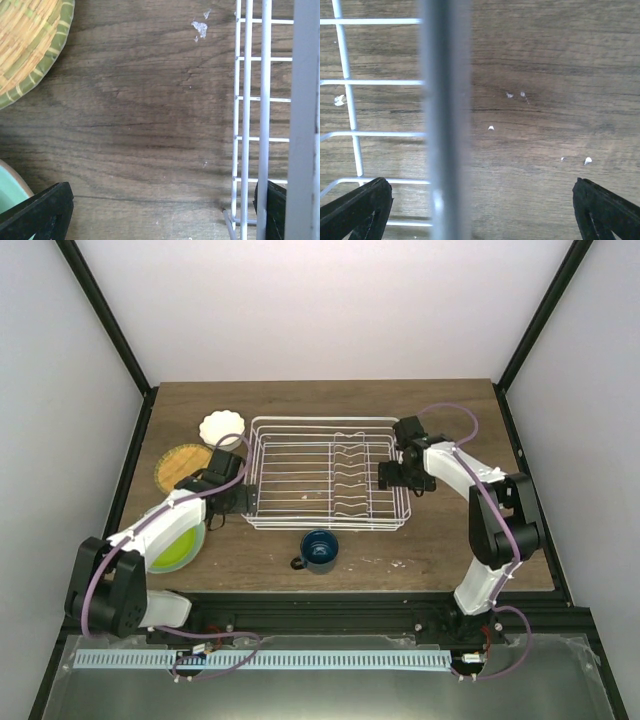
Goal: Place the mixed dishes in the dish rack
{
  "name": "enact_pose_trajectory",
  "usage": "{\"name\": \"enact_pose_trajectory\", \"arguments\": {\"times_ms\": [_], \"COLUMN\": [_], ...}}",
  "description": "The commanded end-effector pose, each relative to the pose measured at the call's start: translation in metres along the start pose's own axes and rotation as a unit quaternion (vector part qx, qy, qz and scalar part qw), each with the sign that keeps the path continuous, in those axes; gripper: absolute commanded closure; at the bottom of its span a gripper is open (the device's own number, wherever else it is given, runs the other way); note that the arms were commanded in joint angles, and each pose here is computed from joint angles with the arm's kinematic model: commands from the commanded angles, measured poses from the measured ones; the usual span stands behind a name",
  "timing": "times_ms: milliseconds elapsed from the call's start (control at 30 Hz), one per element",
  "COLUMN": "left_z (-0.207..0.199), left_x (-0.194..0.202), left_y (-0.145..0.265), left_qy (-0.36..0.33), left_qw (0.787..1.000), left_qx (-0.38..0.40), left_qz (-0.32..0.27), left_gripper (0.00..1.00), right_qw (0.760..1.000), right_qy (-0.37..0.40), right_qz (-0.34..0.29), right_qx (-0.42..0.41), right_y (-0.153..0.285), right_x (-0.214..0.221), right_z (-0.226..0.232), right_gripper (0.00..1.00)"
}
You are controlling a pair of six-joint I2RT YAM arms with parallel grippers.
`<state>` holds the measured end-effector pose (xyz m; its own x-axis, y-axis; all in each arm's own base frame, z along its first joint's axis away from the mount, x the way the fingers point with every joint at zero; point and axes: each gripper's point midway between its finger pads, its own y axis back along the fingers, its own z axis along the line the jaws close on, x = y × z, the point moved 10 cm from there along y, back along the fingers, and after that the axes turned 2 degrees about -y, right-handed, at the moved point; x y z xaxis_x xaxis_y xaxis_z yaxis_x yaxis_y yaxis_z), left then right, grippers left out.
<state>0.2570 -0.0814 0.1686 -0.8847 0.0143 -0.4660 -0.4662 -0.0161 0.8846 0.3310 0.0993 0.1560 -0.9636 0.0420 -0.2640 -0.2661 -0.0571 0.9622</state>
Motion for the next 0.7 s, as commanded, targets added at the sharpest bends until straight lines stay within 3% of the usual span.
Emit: {"name": "enact_pose_trajectory", "arguments": {"times_ms": [0, 667], "left_z": [0.007, 0.009], "left_x": [0.017, 0.032], "left_y": [0.000, 0.011], "left_qy": [-0.001, 0.035], "left_qw": [1.000, 0.998], "left_qx": [-0.008, 0.015], "left_qz": [0.027, 0.051], "left_gripper": [0.00, 0.00], "right_qw": [0.996, 0.993], "right_qy": [0.005, -0.008], "right_qz": [0.090, 0.119], "right_qx": [0.013, 0.021], "right_y": [-0.018, -0.023], "right_x": [0.040, 0.061], "right_z": [0.001, -0.001], "right_gripper": [0.00, 0.00]}}
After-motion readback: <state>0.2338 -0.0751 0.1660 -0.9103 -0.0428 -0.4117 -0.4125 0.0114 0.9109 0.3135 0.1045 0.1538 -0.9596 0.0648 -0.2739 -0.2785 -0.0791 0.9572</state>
